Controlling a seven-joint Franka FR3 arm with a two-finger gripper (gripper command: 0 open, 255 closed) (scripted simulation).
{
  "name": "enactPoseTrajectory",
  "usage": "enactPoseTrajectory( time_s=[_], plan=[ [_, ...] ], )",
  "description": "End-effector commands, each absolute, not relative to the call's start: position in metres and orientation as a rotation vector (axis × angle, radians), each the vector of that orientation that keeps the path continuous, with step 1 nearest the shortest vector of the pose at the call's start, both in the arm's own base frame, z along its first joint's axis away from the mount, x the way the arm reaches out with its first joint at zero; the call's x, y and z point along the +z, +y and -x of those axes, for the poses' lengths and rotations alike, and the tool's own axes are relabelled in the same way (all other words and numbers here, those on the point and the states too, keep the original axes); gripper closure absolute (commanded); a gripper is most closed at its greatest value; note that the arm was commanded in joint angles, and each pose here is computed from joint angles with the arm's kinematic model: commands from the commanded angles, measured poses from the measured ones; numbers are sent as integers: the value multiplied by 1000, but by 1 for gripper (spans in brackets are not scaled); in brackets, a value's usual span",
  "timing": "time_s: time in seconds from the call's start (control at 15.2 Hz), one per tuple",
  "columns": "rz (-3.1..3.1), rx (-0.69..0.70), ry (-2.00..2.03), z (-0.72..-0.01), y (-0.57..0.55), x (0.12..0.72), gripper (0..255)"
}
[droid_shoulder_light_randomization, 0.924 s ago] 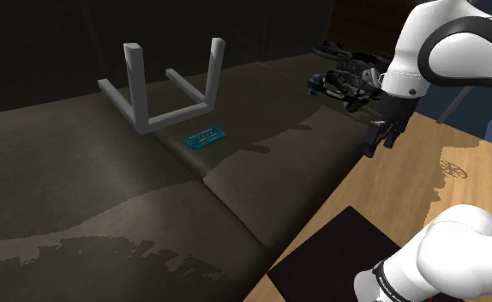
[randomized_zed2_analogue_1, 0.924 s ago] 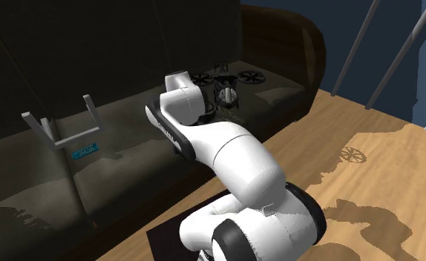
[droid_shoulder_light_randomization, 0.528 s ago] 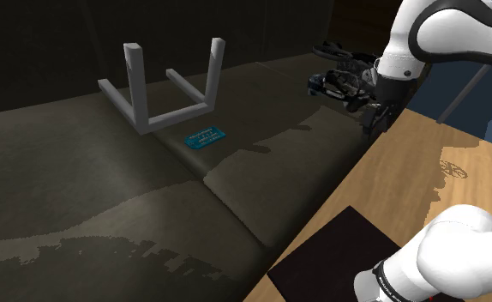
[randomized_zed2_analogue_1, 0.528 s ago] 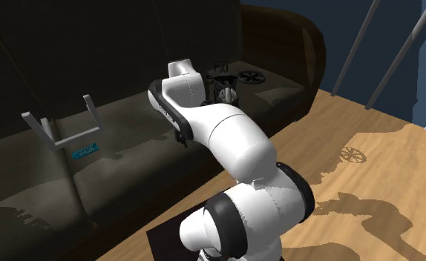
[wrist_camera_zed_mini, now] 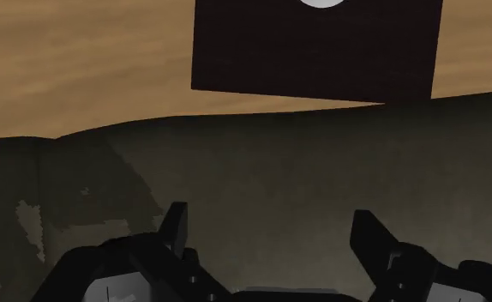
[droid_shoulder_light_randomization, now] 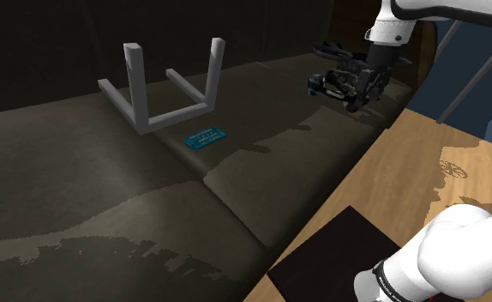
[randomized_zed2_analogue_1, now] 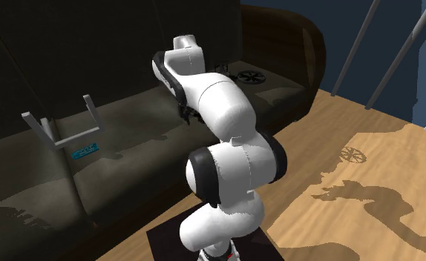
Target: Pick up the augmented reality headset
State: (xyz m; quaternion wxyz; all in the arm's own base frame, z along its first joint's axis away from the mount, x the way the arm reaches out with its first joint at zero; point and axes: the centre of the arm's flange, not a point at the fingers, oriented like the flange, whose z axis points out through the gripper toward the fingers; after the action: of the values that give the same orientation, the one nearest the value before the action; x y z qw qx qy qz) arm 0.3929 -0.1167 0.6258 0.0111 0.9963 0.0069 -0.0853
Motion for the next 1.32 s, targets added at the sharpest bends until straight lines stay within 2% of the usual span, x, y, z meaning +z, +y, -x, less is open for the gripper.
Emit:
enactPoseTrajectory(
  time_s=[0.0,0.73,1.25],
  plan=[
    [-3112,-262,55,-413,-129,637,0],
    [-3134,-241,228,-524,-188,702,0],
    [-3134,-241,228,-524,-188,662,0]
  ],
)
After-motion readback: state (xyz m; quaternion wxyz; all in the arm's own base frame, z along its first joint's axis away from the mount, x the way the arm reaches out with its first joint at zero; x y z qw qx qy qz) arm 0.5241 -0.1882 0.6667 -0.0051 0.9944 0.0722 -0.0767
